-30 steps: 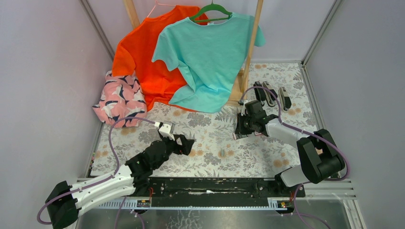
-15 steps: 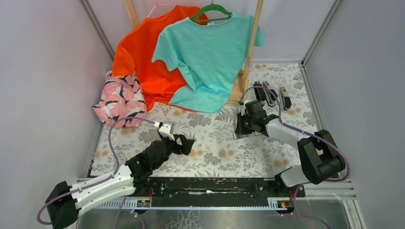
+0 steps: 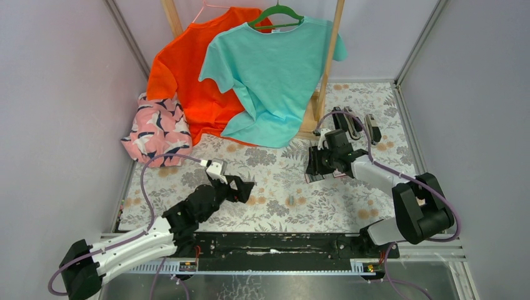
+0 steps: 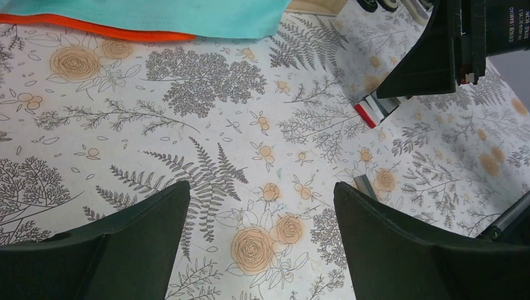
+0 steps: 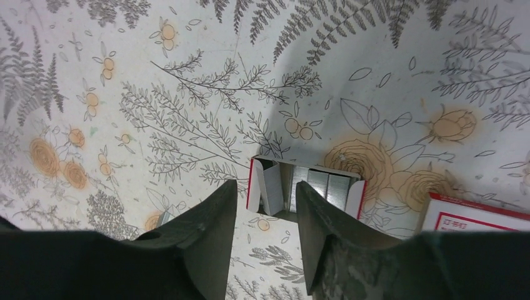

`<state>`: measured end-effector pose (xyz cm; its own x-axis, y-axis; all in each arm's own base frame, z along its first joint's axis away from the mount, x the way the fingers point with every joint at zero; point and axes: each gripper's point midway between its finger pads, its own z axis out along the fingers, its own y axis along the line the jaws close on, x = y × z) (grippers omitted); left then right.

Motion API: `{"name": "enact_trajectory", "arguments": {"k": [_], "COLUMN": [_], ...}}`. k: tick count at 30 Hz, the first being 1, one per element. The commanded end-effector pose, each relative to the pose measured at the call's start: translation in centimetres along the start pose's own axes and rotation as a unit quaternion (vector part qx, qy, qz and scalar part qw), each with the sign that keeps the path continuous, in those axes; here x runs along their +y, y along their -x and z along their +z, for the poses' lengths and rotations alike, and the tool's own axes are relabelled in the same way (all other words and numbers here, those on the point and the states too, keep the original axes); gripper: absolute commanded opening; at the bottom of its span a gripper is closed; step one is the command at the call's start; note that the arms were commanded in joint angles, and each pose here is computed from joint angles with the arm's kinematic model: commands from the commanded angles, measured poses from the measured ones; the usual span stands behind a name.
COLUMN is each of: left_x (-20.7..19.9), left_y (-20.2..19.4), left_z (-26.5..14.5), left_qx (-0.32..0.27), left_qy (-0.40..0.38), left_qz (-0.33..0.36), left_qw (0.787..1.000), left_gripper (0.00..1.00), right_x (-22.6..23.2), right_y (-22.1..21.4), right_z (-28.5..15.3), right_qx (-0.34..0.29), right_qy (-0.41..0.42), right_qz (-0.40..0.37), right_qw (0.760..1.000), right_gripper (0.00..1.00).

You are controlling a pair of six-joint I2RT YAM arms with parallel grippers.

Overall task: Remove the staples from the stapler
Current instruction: Place the staple in the staple box, then adjust the staple in the staple box.

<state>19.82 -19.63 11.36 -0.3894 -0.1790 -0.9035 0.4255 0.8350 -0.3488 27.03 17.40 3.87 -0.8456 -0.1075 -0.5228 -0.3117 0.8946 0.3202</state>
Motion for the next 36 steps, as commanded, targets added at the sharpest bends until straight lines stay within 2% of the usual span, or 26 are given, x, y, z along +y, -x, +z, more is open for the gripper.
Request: {"name": "enact_trajectory", "arguments": {"k": [1,4,8,13,23,36], "left_x": [-1.3,-2.4,-3.7,-3.9,-3.6,-3.6], "left_y": [1.9,2.1,2.1,1.7,1.8,1.8], "left_z": [-0.2,-0.2,-0.1,0.1,-0.2,-0.2], "left_qx": [-0.03,-0.045,-0.047,-0.037,-0.044,-0.043], "left_qy": [-0.029,-0.065,-0.097,-0.099,-0.097,-0.096], "left_qz": [-0.009,-0.02,-0.032,-0.031,-0.031,-0.03], "left_qw": [0.999,0.997,0.994,0.994,0.994,0.994], "left_gripper": [0.92,0.92,0.92,0.92,0.92,0.92], "right_x": [2.3,3.6,2.5,2.2,0.9,0.4], "right_y": [3.7,3.6,3.1,1.8,1.4,1.0], "right_z": [-3.2,-4.7,-4.3,-3.0,-0.6,0.7], "right_qx": [-0.058,-0.059,-0.031,0.038,0.067,0.083], "right_qy": [0.098,0.176,0.209,0.265,0.258,0.267], "right_qz": [-0.059,-0.073,-0.049,-0.055,-0.058,-0.066], "right_qw": [0.992,0.98,0.976,0.962,0.962,0.958], "right_gripper": [0.55,0.6,0.6,0.53,0.53,0.48]}}
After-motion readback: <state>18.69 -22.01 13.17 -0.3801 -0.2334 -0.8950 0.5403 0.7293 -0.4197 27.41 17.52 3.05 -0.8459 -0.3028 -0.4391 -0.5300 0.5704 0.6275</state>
